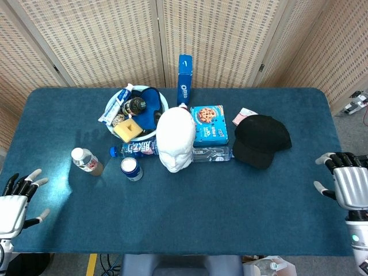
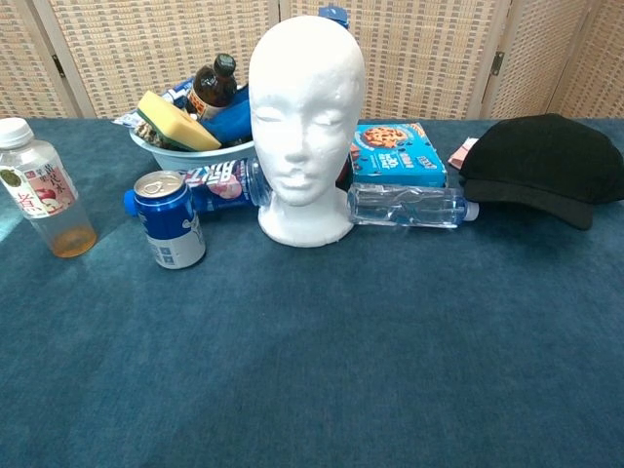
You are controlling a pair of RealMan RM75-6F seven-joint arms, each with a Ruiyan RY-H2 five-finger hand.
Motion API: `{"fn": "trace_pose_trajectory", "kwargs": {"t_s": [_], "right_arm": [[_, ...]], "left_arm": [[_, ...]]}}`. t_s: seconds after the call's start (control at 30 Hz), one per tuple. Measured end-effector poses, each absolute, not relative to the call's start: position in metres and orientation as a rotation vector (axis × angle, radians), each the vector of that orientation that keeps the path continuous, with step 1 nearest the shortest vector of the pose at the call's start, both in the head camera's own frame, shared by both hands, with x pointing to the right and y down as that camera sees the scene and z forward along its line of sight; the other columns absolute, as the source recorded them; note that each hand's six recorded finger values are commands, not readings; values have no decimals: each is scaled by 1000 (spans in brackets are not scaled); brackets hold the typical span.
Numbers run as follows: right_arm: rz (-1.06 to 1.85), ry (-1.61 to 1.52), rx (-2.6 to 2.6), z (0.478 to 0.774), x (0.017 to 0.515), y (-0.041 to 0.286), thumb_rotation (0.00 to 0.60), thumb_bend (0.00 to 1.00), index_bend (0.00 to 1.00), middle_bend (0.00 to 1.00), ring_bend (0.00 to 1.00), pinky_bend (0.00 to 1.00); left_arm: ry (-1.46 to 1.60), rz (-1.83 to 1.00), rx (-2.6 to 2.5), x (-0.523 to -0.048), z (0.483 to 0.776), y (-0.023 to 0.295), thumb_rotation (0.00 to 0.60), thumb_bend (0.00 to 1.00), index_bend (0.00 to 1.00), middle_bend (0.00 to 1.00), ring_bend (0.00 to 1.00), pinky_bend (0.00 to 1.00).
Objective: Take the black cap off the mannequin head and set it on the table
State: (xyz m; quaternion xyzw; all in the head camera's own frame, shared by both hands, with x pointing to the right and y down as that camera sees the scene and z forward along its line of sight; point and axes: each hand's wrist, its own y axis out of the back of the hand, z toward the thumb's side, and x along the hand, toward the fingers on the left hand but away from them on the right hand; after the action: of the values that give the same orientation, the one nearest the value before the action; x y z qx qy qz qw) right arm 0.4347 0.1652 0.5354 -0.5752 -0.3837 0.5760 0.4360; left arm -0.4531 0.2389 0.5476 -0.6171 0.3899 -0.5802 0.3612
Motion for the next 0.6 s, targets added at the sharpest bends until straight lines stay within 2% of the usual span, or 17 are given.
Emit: {"fn": "trace_pose_trajectory", "kwargs": {"t_s": [0.2, 0.6], "right_arm": [[1526, -855, -1495, 530, 445, 190, 600, 25, 259, 234, 146, 156], [1489, -879, -1551, 539, 441, 208, 600, 25, 252, 225, 133, 142]], "left_arm": [[1012, -1481, -1586, -449, 545, 241, 600, 170, 251, 113, 133, 21], [1021, -1495, -1594, -452, 545, 247, 600, 170, 250, 113, 133, 21]]}}
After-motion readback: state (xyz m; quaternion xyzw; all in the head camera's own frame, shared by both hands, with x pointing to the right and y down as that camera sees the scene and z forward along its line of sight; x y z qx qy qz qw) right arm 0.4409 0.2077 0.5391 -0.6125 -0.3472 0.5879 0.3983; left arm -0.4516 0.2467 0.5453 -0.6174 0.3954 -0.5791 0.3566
